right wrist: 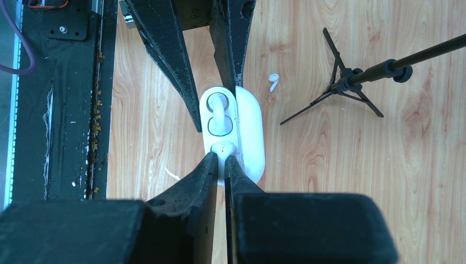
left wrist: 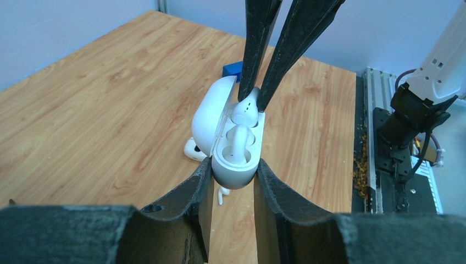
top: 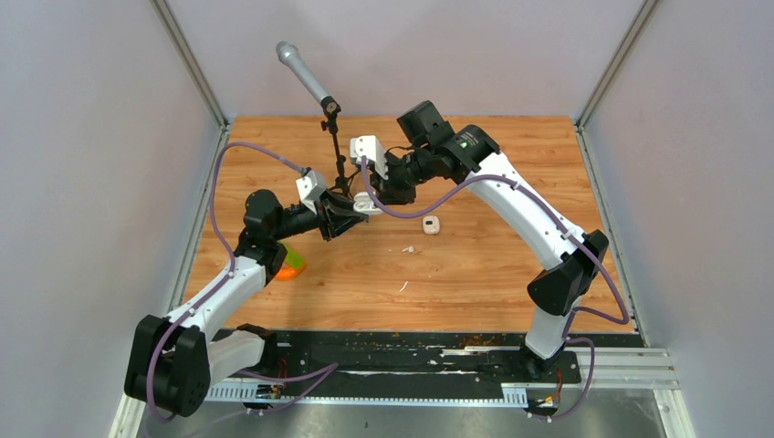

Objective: Insert the wireless bluetooth earbuds into the charging case
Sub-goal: Place the earbud in the charging case.

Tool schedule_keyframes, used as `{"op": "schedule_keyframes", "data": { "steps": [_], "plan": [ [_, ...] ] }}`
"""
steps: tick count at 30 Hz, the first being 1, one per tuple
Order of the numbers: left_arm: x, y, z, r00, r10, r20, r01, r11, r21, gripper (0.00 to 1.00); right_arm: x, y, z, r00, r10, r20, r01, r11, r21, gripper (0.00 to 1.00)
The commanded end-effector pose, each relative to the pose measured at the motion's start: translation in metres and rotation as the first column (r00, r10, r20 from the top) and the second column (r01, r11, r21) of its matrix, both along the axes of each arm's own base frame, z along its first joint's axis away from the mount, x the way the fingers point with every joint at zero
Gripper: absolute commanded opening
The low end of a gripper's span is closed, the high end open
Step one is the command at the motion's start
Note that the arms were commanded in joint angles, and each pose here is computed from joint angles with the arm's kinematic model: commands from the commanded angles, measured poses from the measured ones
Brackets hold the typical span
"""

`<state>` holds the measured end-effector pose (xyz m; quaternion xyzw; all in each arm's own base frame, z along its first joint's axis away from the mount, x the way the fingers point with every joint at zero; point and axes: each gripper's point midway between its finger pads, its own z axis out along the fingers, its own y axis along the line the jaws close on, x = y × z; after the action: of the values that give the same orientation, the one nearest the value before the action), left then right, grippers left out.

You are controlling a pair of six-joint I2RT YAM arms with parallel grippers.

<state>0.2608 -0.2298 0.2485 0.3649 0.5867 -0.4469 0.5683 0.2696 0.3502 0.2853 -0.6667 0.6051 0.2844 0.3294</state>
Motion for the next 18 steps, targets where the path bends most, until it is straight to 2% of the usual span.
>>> {"op": "schedule_keyframes", "data": {
  "steps": [1, 12, 18],
  "plan": [
    [0.0040, -0.0010, 0.0146, 0.999, 0.011, 0.047, -0.010, 1.000, -0.020, 0.00, -0.0018, 0.0039, -0.0006, 1.000, 0.021, 0.009, -0.021, 1.000, 0.002, 0.09],
    [0.0030, -0.0008, 0.0137, 0.999, 0.010, 0.045, -0.009, 1.000, -0.019, 0.00, -0.0033, -0.0017, -0.0060, 0.999, 0.038, 0.019, -0.037, 0.999, -0.034, 0.09],
    [0.0026, -0.0004, 0.0130, 0.999, 0.012, 0.045, -0.011, 1.000, -0.018, 0.00, -0.0020, 0.0020, -0.0022, 1.000, 0.026, 0.008, -0.026, 0.999, -0.019, 0.18]
  ]
}}
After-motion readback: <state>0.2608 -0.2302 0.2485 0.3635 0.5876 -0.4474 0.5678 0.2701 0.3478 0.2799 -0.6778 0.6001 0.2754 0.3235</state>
